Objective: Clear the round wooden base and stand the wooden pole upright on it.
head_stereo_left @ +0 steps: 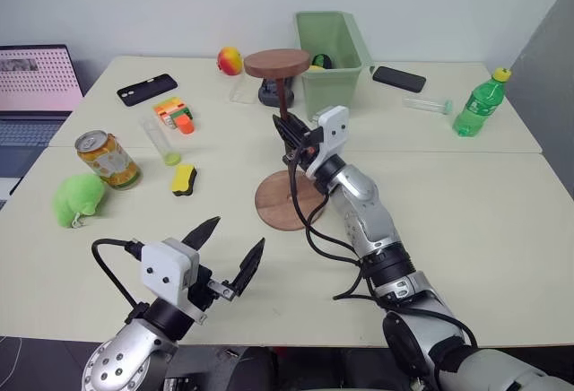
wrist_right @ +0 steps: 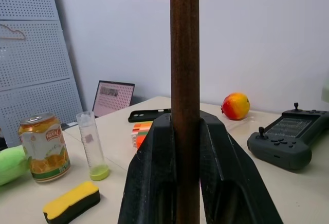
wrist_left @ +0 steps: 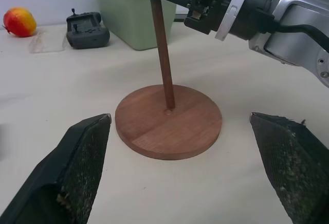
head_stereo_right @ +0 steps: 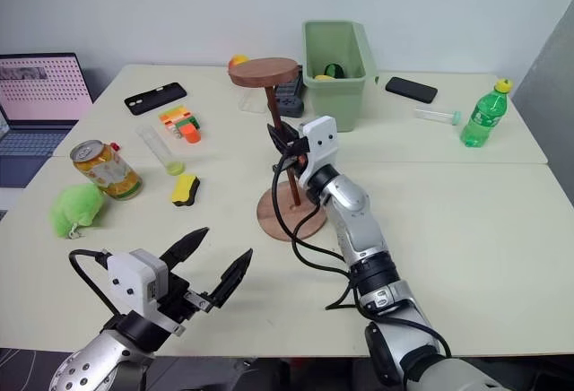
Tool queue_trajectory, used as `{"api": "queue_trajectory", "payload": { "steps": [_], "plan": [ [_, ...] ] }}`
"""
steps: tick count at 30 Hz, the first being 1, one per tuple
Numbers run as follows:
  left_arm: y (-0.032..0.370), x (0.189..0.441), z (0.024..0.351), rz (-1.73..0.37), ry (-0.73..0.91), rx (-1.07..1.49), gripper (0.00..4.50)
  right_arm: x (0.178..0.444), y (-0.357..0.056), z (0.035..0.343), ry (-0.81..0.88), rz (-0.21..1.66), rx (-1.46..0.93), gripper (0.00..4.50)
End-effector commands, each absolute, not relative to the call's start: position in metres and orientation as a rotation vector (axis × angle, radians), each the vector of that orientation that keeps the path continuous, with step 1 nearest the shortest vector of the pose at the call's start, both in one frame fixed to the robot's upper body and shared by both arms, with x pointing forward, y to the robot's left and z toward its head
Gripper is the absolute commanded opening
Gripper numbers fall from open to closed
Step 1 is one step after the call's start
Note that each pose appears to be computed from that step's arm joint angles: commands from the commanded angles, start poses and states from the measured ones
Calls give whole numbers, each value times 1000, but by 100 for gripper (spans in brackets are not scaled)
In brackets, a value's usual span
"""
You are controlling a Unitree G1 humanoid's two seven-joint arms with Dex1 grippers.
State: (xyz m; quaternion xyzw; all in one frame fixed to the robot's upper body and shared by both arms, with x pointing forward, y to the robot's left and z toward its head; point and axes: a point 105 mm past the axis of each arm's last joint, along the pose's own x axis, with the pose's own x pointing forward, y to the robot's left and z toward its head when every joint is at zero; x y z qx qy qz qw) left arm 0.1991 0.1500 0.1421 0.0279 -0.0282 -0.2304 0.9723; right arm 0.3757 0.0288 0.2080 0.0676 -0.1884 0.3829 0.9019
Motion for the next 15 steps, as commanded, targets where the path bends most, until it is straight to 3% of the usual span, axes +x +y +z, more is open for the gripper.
{"api": "queue_trajectory", "payload": {
  "steps": [1, 15],
  "plan": [
    [152, 197, 148, -459, -87, 71, 450, 366, 45, 198, -351, 823, 208, 23],
    [153, 194, 142, -439, -82, 60, 450, 358, 57, 188, -343, 857, 178, 23]
  ]
}}
